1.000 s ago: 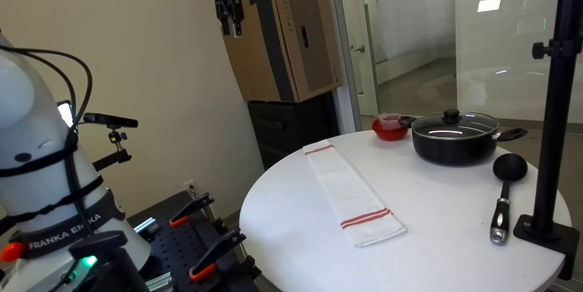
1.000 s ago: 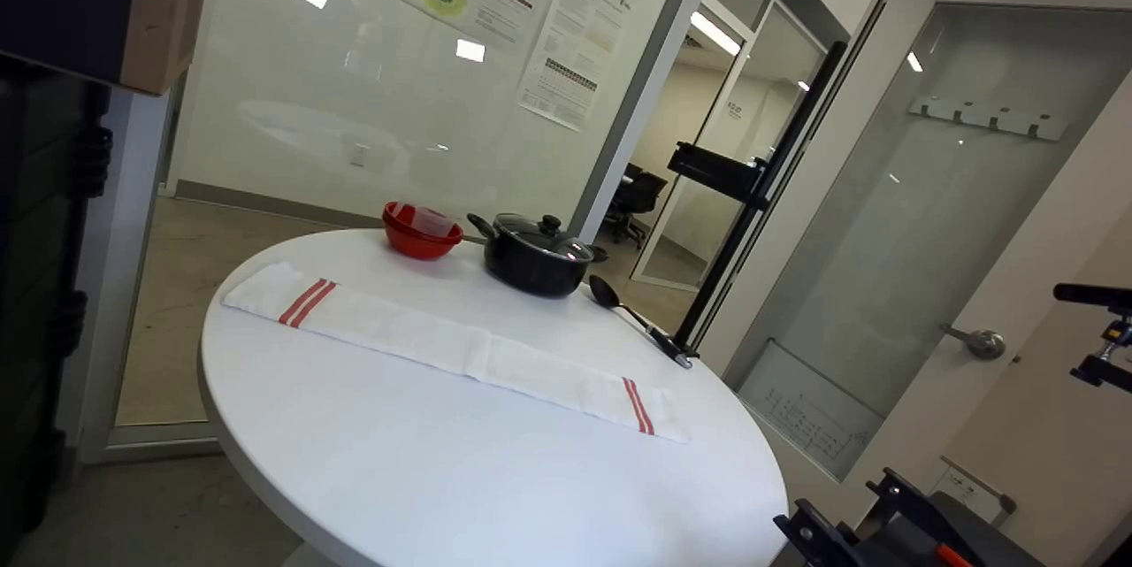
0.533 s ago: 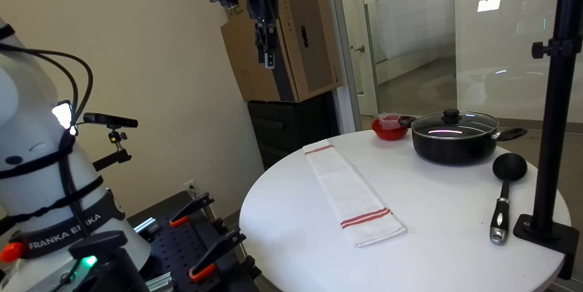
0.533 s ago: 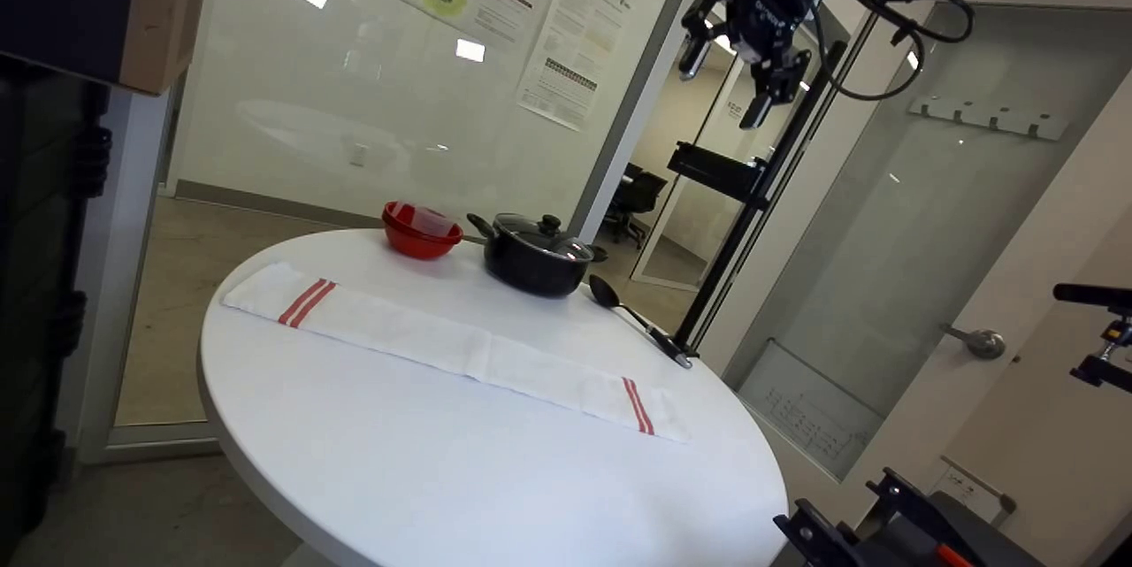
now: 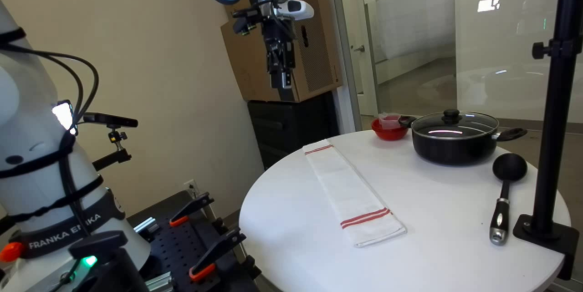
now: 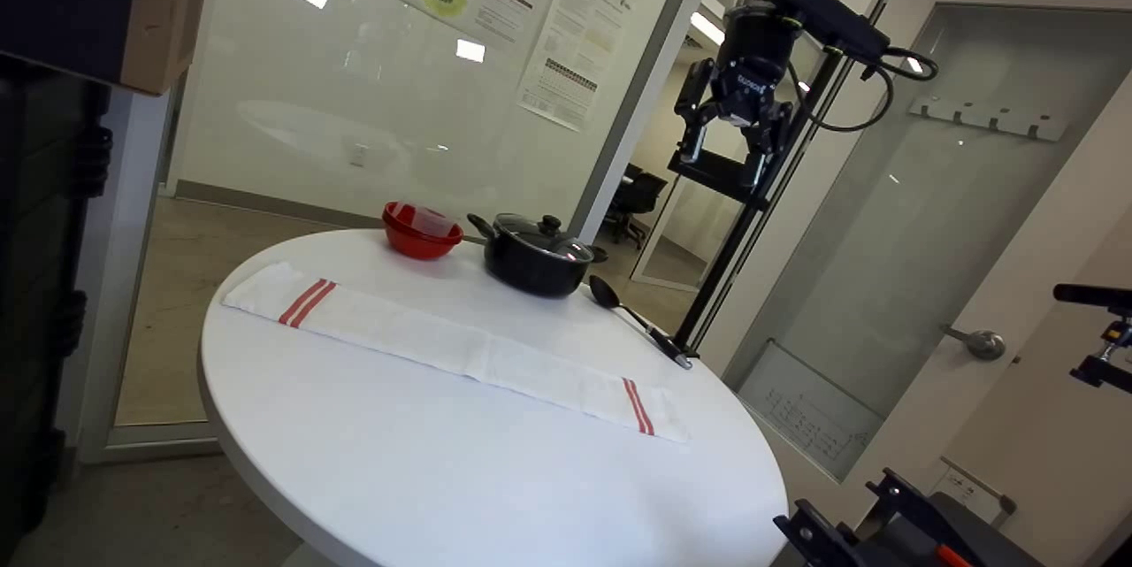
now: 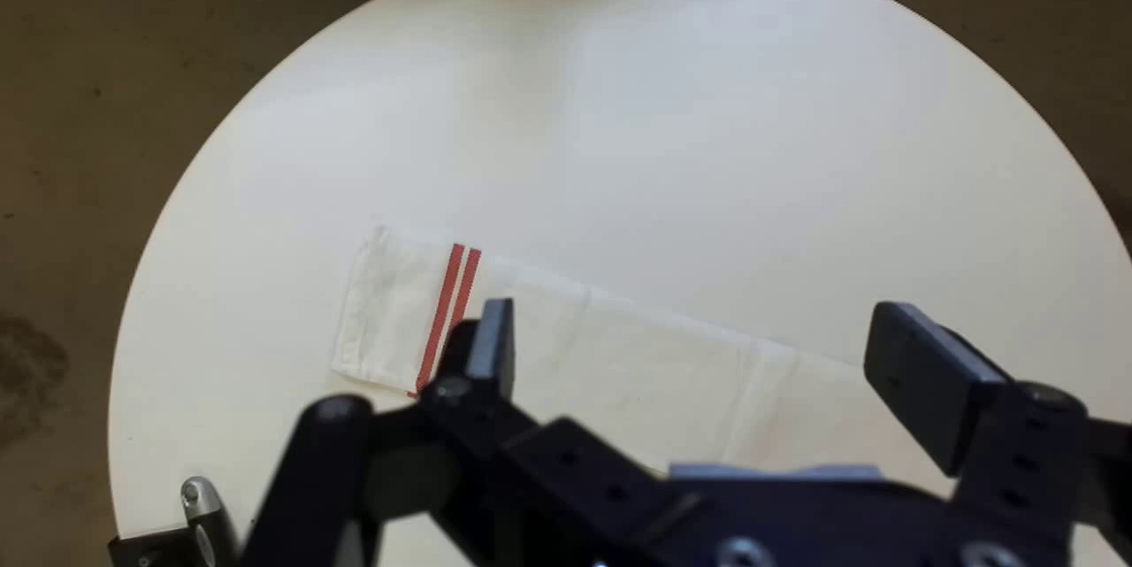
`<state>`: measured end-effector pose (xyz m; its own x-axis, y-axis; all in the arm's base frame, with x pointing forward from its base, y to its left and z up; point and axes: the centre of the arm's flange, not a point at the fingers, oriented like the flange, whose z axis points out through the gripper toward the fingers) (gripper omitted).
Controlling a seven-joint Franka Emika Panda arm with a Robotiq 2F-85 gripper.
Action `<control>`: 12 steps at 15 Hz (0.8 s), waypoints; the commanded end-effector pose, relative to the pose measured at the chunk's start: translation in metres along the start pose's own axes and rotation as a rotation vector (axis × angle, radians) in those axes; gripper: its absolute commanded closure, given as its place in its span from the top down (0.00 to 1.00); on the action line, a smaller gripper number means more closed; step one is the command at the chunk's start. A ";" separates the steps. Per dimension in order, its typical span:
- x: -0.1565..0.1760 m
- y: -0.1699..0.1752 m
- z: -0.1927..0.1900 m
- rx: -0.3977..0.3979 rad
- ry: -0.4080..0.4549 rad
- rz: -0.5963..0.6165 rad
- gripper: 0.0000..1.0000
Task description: Fold the white towel
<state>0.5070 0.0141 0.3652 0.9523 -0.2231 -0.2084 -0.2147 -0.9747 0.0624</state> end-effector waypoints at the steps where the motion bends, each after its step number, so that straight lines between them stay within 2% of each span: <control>1: 0.000 -0.002 0.000 -0.003 0.000 -0.005 1.00; 3: 0.000 -0.002 -0.001 -0.004 0.003 -0.006 1.00; 4: -0.010 0.002 -0.009 -0.010 0.043 -0.004 1.00; 6: -0.010 0.014 -0.004 -0.032 0.087 0.043 1.00; 10: 0.014 0.051 0.035 -0.130 0.102 0.217 1.00; 12: 0.027 0.076 0.060 -0.136 0.104 0.297 1.00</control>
<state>0.5009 -0.0370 0.3417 0.9147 -0.3929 -0.0944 -0.3698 -0.9081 0.1965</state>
